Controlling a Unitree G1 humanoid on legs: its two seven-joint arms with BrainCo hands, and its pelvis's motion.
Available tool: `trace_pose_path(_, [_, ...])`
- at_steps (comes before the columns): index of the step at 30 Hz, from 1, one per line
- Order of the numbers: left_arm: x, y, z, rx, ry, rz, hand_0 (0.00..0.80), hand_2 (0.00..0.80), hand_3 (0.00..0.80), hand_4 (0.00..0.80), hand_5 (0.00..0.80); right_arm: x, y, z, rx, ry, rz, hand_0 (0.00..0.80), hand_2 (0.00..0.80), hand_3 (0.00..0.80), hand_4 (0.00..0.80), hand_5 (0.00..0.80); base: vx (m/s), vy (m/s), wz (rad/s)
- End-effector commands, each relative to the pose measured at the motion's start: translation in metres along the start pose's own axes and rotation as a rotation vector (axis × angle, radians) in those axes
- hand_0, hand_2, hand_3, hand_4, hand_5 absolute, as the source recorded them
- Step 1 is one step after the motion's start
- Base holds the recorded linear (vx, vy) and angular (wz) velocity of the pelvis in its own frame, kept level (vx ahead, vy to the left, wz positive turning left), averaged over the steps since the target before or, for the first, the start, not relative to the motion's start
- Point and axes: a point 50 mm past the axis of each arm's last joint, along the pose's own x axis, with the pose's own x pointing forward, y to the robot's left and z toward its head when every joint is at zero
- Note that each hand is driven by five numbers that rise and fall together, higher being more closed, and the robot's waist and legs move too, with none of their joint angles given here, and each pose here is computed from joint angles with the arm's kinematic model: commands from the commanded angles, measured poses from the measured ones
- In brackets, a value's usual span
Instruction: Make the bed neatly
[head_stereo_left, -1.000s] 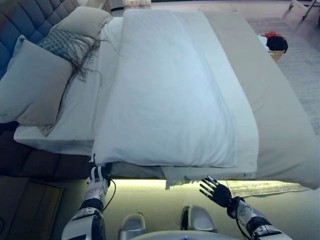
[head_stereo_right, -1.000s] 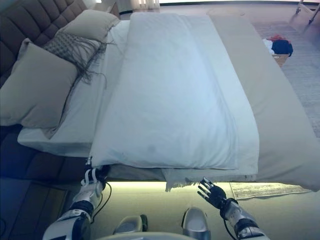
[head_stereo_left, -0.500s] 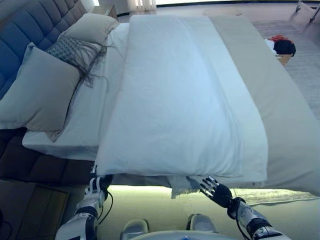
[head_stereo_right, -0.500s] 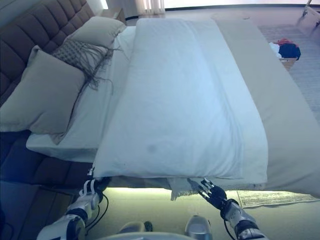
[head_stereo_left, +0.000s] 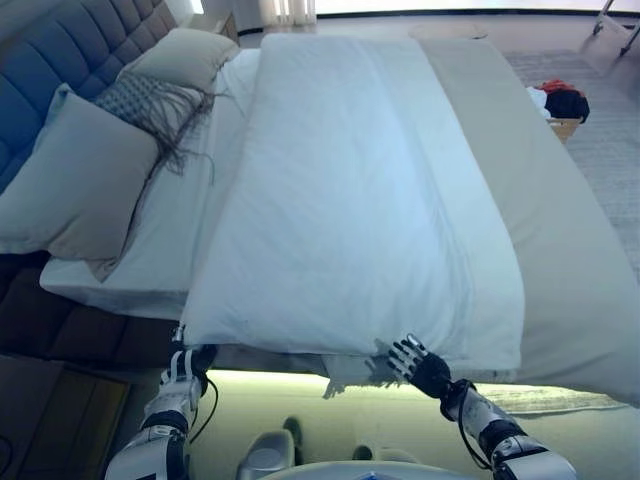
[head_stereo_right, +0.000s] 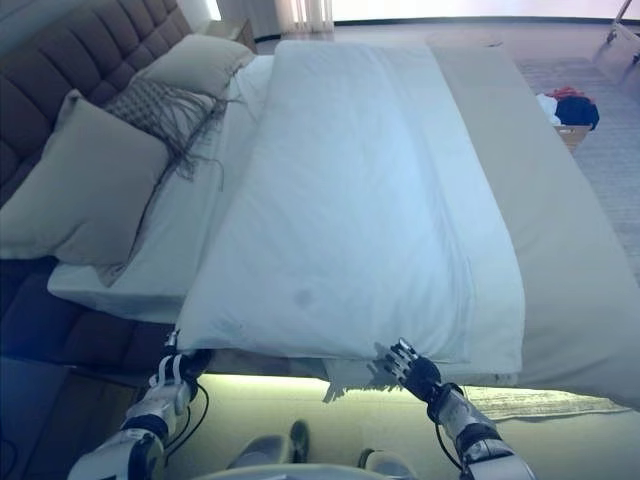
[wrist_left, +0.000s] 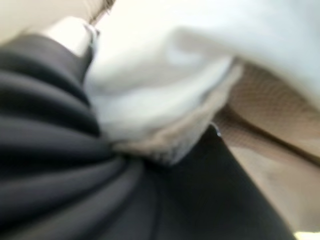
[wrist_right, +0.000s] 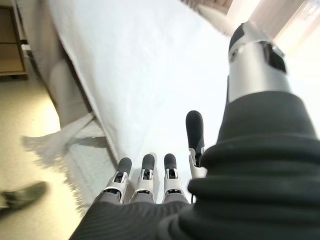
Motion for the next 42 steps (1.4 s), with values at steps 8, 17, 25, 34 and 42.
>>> trace_pose_path(8, [-0.037,-0.023,0.145,0.108,-0.517,-0.017,0.8,0.8,0.8,0.8,0.8,-0.011,-0.022,0.004,0.11,-0.066,-0.086,0.0,0.0,0.0,0.0,0.0,-0.213,0.105,0.06])
trace_pose_path(17, [-0.041,0.026,0.113,0.078,-0.44,0.076,0.8,0.8,0.8,0.8,0.8,-0.021,-0.037,0.013,0.125,-0.096,-0.152,0.0,0.0,0.0,0.0,0.0,-0.06,0.276,0.02])
trace_pose_path(25, [-0.043,0.036,0.105,0.149,-0.339,0.08,0.8,0.8,0.8,0.8,0.8,-0.027,-0.044,0.018,0.124,-0.106,-0.151,0.0,0.0,0.0,0.0,0.0,-0.037,0.301,0.04])
trace_pose_path(34, [-0.041,0.035,0.102,0.101,-0.32,0.079,0.8,0.8,0.8,0.8,0.8,-0.023,-0.039,0.017,0.148,-0.15,-0.164,0.0,0.0,0.0,0.0,0.0,-0.093,0.198,0.01])
trace_pose_path(42, [-0.025,0.019,0.081,0.106,-0.292,0.055,0.8,0.8,0.8,0.8,0.8,-0.018,-0.032,0.008,0.151,-0.129,-0.123,0.0,0.0,0.0,0.0,0.0,-0.107,0.086,0.01])
